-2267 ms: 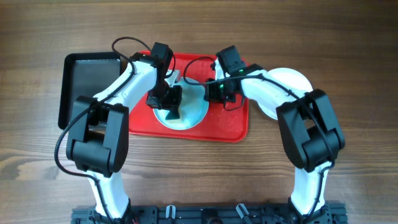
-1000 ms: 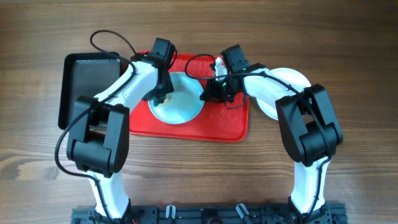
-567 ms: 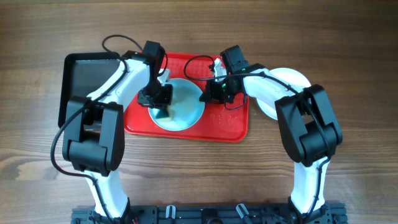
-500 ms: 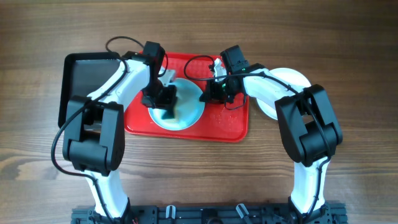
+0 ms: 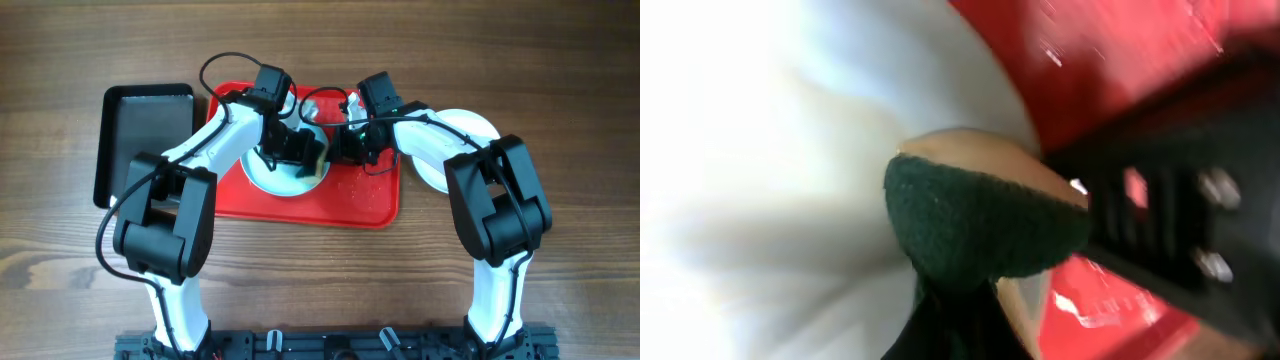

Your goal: Clean dirty plates on tray and stack at the side

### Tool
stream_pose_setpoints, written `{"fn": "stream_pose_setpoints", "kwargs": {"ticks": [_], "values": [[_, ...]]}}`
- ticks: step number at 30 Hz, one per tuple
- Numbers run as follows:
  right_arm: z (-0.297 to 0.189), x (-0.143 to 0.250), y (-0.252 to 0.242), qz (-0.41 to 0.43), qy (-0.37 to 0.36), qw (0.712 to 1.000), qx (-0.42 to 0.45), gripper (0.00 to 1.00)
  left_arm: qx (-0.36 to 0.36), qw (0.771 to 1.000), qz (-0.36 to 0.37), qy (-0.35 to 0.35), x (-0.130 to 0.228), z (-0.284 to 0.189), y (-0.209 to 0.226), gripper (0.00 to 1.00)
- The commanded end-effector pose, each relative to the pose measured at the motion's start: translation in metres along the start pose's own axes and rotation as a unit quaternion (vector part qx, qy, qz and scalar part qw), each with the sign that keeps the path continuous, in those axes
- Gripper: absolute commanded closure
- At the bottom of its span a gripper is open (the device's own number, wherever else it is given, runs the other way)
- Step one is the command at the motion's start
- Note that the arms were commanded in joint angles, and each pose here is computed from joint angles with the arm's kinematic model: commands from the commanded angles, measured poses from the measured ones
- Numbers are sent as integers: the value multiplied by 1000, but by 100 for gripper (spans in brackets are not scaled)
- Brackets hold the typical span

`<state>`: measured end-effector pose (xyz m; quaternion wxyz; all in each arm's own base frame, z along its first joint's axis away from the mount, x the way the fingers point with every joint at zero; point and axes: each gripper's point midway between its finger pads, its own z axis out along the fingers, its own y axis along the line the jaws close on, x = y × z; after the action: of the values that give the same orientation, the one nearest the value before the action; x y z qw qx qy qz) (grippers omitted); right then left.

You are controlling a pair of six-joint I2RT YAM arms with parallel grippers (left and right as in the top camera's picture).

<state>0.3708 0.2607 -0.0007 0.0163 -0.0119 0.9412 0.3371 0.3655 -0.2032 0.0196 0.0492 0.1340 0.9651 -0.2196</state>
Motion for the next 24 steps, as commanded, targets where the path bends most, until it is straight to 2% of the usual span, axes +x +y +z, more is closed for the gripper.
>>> {"fn": "stream_pose_setpoints", "kwargs": {"ticks": [1,4,9,24], "values": [[21,15,-36,29,24,998,47,96,-159,982,-96,-39,-10,-5,65,96],[21,15,-36,29,24,998,47,96,-230,960,-146,-72,-15,-20,98,96],[21,16,-37,29,25,998,49,96,-278,940,-177,-91,-19,-44,127,96],[21,16,-38,29,24,998,51,96,-283,916,-231,-168,-33,-170,135,96]]}}
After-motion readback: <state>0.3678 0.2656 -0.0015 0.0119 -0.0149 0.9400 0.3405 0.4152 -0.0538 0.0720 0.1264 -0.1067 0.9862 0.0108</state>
